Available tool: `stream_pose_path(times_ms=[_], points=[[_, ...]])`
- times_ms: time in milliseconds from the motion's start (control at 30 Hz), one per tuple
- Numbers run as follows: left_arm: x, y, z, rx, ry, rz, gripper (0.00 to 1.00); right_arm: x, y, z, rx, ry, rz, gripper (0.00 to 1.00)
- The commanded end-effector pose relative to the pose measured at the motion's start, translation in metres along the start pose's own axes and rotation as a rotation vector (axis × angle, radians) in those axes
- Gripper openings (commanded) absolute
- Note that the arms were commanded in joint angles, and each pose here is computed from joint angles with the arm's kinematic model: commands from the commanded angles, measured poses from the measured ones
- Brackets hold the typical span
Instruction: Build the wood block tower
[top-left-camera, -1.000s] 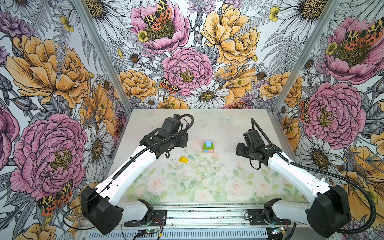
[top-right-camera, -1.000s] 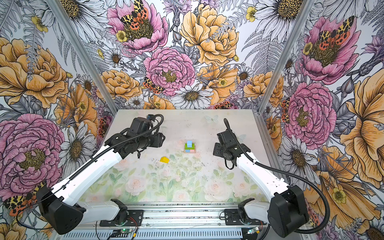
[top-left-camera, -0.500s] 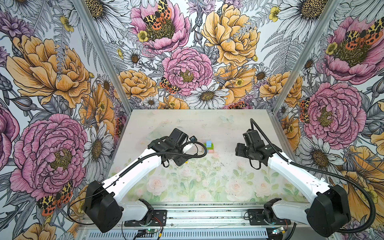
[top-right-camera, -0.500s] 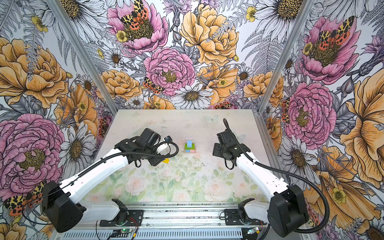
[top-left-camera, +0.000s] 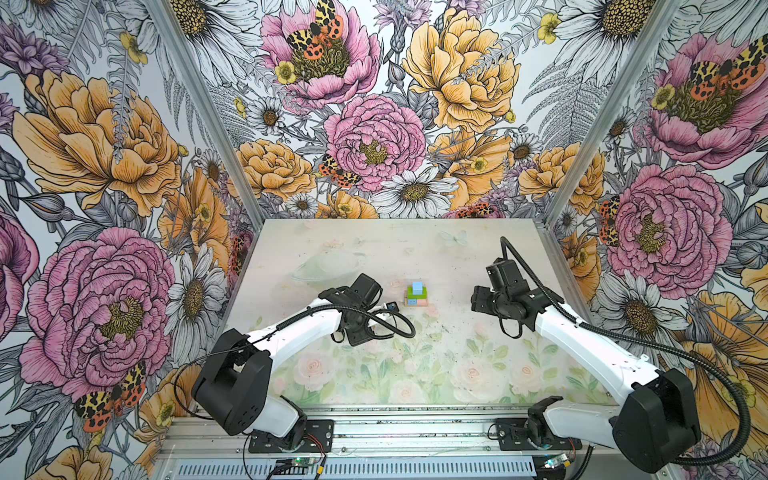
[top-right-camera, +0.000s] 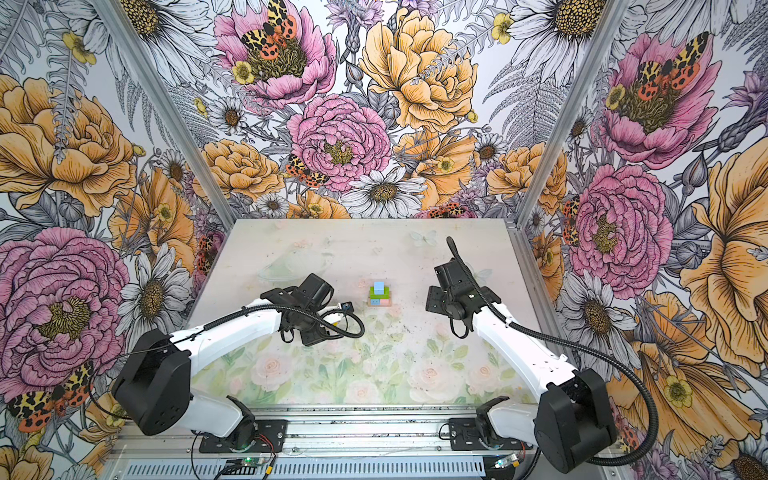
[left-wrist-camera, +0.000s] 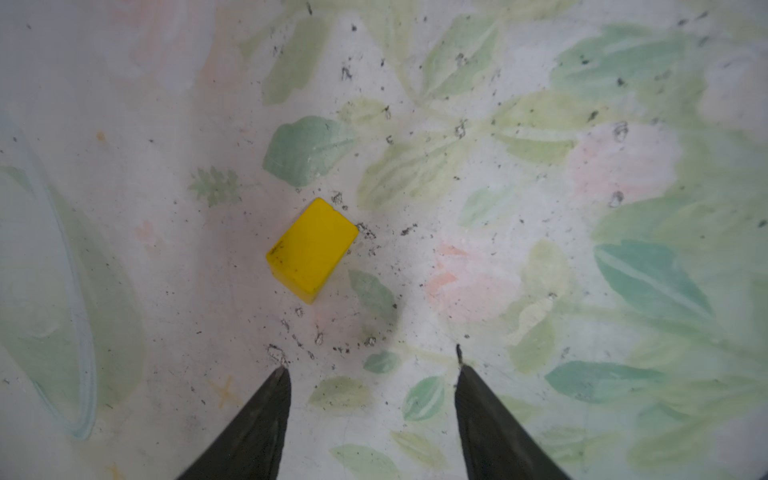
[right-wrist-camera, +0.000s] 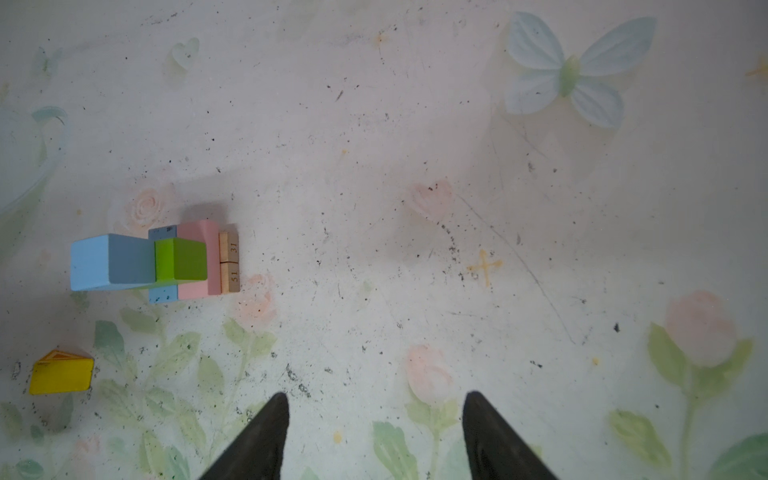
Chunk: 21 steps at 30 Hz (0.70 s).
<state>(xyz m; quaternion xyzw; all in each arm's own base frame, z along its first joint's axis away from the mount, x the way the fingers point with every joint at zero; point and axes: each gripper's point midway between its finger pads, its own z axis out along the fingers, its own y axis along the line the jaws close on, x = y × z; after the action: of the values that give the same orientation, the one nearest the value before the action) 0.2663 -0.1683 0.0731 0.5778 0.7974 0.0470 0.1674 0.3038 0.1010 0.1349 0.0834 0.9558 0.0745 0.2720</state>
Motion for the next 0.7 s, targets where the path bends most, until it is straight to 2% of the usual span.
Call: stream_pose_path(times_ms=[0,233,667], points=[[-0.026,0.018,0.001,-0.056,-0.113,0.045,0.64,-0.009,0.003,-0.003,-0.007,-0.015,-0.015,0.68],[-0.028,0.031,0.019,-0.042,-0.116,0.048,0.64,-0.009,0.000,-0.004,-0.003,-0.022,-0.013,0.69],[-0.036,0.026,0.033,0.023,-0.148,0.048,0.61,-0.007,-0.006,-0.004,0.002,-0.018,-0.004,0.69]])
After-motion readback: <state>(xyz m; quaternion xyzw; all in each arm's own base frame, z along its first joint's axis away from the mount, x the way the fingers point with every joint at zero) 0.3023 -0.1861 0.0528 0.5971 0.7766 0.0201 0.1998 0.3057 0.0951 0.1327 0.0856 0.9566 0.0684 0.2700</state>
